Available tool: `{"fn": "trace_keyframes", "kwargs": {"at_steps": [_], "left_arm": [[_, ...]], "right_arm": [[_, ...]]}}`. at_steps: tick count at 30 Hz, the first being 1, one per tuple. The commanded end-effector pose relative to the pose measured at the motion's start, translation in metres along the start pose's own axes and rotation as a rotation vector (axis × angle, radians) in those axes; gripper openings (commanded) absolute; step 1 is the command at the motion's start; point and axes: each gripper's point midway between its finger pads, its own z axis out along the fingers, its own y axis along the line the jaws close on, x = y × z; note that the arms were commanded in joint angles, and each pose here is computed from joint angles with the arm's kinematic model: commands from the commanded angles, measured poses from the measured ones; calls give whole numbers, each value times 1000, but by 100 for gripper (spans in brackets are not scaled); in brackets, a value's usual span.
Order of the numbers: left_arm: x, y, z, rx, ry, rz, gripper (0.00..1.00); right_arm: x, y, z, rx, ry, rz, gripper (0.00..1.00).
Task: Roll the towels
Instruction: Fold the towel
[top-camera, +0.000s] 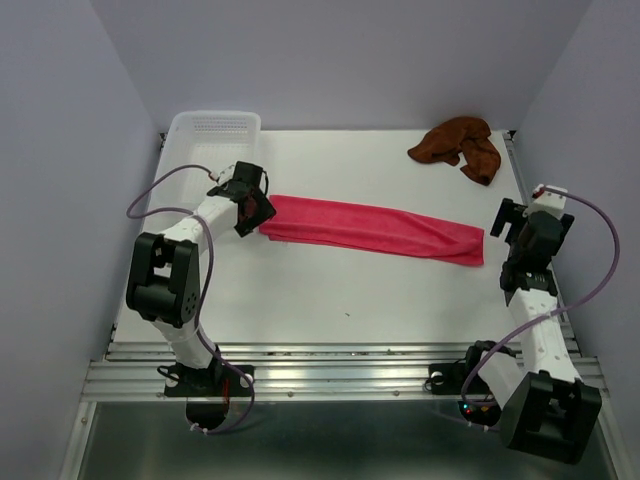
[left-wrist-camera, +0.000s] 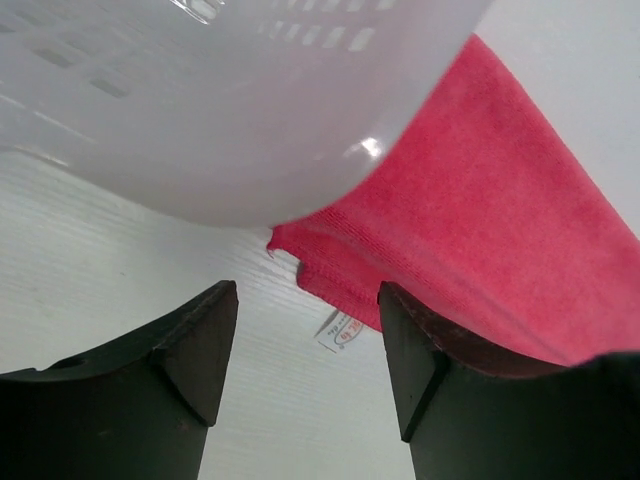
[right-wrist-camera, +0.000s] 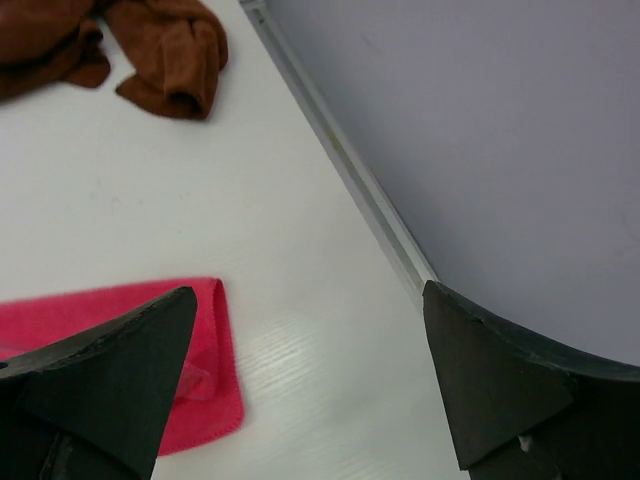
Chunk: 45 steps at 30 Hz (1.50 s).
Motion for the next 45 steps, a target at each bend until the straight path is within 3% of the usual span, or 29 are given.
{"fn": "trace_keyframes", "kwargs": {"at_steps": [1,2,5,7,9,11,14,19,26,31,39,45], "left_arm": [[-11,-31,-39,92,-72,28,84],[-8,-39,-44,106,-77,52,93],[-8,-57,-50,131,-100,87,98],[-10,-76,-53,177,-117,115,99],[-9,-94,-53,243,-104,132,99],[-2,-107,-48,279,-77,152,99],[3,-117,-37,304,-59,164,99],[16,-118,-14,298,-15,175,99],[38,-114,10,285,53,183,99],[47,-94,24,227,84,179,99],[52,-49,37,141,125,160,99],[49,-43,33,139,114,160,99]], "right_arm": [[-43,-16,-6,119,-121,364,100],[-39,-5,-7,73,-77,391,100],[-36,13,-7,-6,64,405,100],[-29,48,-5,-157,238,444,100],[-17,108,-14,-463,411,505,100],[-10,161,-31,-651,480,483,100],[15,212,-32,-628,528,303,100],[68,225,-9,-470,730,255,100],[106,208,-13,-353,820,233,100],[117,165,-15,-159,794,156,100],[141,73,-5,89,839,217,100],[138,31,-10,285,817,228,100]]}}
